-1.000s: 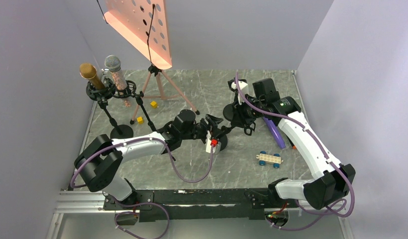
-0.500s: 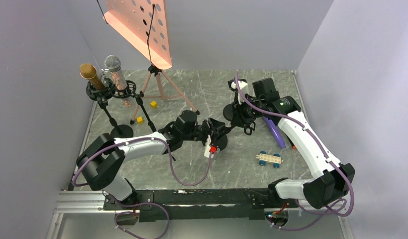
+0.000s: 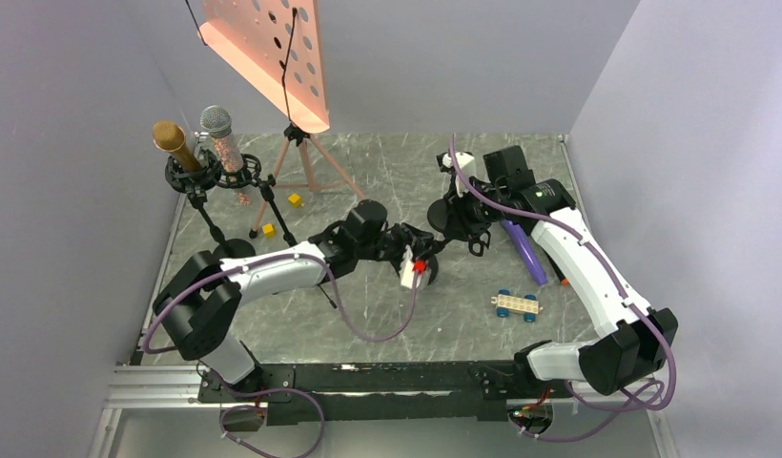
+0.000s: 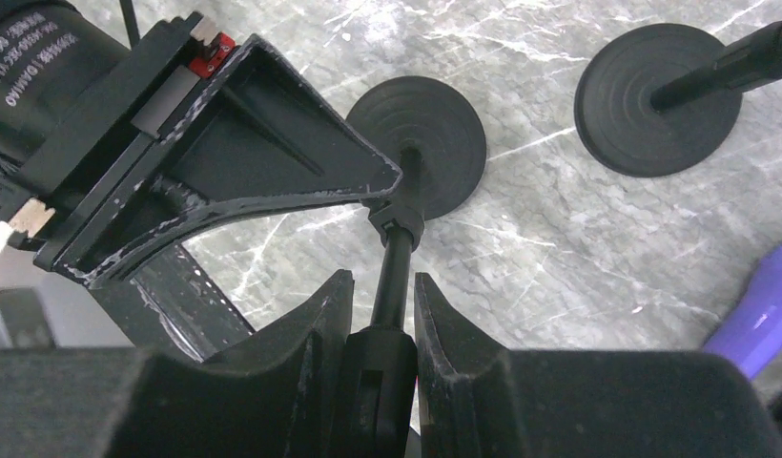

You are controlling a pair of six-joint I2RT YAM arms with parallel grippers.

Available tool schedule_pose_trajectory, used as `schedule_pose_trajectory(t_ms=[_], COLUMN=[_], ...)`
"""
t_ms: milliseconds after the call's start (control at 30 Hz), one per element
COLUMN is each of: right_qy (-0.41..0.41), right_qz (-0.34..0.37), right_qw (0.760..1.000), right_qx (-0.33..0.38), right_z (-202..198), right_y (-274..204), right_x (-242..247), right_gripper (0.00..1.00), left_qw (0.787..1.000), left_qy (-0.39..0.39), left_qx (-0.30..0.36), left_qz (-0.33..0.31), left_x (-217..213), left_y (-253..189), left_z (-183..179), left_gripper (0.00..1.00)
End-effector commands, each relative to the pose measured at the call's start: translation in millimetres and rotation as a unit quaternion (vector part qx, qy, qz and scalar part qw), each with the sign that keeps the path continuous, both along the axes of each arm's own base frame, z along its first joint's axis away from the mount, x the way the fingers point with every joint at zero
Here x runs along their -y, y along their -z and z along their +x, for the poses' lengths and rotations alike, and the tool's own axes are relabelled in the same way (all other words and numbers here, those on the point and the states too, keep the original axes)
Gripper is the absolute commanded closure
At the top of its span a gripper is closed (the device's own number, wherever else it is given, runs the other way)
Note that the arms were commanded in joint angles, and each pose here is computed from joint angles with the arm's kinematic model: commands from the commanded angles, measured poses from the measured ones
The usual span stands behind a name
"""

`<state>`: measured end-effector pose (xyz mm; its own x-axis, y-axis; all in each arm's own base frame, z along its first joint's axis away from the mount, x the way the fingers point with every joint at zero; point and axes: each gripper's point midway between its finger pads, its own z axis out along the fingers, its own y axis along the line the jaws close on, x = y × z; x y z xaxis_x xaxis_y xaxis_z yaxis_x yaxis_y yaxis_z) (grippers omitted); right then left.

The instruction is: Remove the microphone from the stand

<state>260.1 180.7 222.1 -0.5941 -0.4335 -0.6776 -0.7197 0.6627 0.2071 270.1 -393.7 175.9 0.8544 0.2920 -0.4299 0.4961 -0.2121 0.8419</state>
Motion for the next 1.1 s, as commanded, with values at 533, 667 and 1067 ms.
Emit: schedule_pose_trajectory(t_ms=[533,667,1067], right_qy=[-0.019,-0.011,0.004], right_qz=[-0.004,-0.019,-0.124], right_qw=[0.998,0.998,0.990], right_qx=[0.062,0.064,0.074], right_z=[4.0,2.2,11.0], right_y=[-44.3,-48.4,-53.9], right_x=[2.4,9.4,43.7], right_gripper=[1.00,1.00,1.00], left_qw=[0.620,0.679,0.773], left_qy=[0.013,-0.046,-0.124], left_qx=[-0.783,-0.733,-0.622], left_qz=[0.035,-0.005,-0.014], left_x=[24.2,23.2,-3.7], left_y=[-47.0,-49.1,-56.2], left_z=[-39.4,-28.2,-35.2], left_gripper=[0.50,0.38,0.22])
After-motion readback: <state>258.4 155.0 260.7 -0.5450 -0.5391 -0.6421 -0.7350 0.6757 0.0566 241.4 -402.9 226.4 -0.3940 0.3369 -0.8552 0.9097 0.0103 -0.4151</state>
